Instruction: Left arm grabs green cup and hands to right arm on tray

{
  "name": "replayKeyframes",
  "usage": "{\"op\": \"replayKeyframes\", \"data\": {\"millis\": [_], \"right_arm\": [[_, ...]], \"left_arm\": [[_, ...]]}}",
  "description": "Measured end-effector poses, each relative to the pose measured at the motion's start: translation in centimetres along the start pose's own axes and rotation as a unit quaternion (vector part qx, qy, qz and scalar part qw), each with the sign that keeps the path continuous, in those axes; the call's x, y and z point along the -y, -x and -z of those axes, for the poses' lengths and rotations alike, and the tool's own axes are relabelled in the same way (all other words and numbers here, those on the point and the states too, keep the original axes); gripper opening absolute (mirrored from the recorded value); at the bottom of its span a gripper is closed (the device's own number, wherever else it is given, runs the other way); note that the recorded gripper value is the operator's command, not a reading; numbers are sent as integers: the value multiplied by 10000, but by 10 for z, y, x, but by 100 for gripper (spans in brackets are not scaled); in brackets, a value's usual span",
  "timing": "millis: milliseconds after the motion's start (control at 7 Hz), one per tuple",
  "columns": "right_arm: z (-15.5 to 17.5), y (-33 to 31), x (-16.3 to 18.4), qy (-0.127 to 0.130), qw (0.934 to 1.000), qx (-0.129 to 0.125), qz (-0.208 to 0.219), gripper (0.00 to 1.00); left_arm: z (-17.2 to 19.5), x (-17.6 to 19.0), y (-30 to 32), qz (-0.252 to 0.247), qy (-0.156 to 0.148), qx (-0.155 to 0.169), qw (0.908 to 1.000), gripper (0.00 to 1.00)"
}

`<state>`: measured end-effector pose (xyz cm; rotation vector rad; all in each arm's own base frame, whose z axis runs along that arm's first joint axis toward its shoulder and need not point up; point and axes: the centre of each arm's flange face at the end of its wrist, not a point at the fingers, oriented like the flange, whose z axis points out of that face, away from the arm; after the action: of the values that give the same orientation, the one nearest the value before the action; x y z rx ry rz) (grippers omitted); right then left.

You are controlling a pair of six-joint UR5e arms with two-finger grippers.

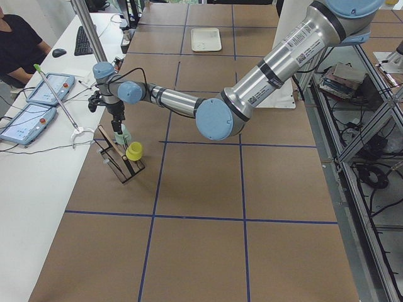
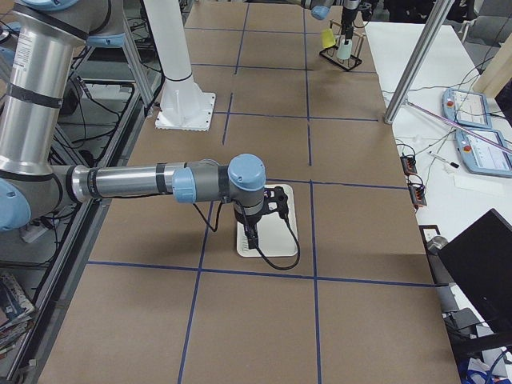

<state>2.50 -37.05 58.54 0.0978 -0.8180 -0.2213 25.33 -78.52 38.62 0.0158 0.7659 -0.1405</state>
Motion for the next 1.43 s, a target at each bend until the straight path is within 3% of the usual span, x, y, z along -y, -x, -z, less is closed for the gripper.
{"op": "replayKeyframes", "data": {"millis": [714,1000,1143,1286,1429], "right_arm": [[-2,1,0,23,10000,9,12,100],[-2,1,0,24,10000,9,14,100],[-2,1,0,24,10000,9,14,100],[-2,1,0,24,10000,9,14,100],[-2,1,0,24,10000,9,12,100]], "left_arm": [[-23,7,-7,-65,92,-37,9999,90],[-28,5,-9,-95,103,-29,9999,70],[-30,6,-7,-95,101,-20,9999,70],[-34,7,-5,-108,85,-22,9999,61],[-37,7,-2,-121,70,-27,9999,32]]}}
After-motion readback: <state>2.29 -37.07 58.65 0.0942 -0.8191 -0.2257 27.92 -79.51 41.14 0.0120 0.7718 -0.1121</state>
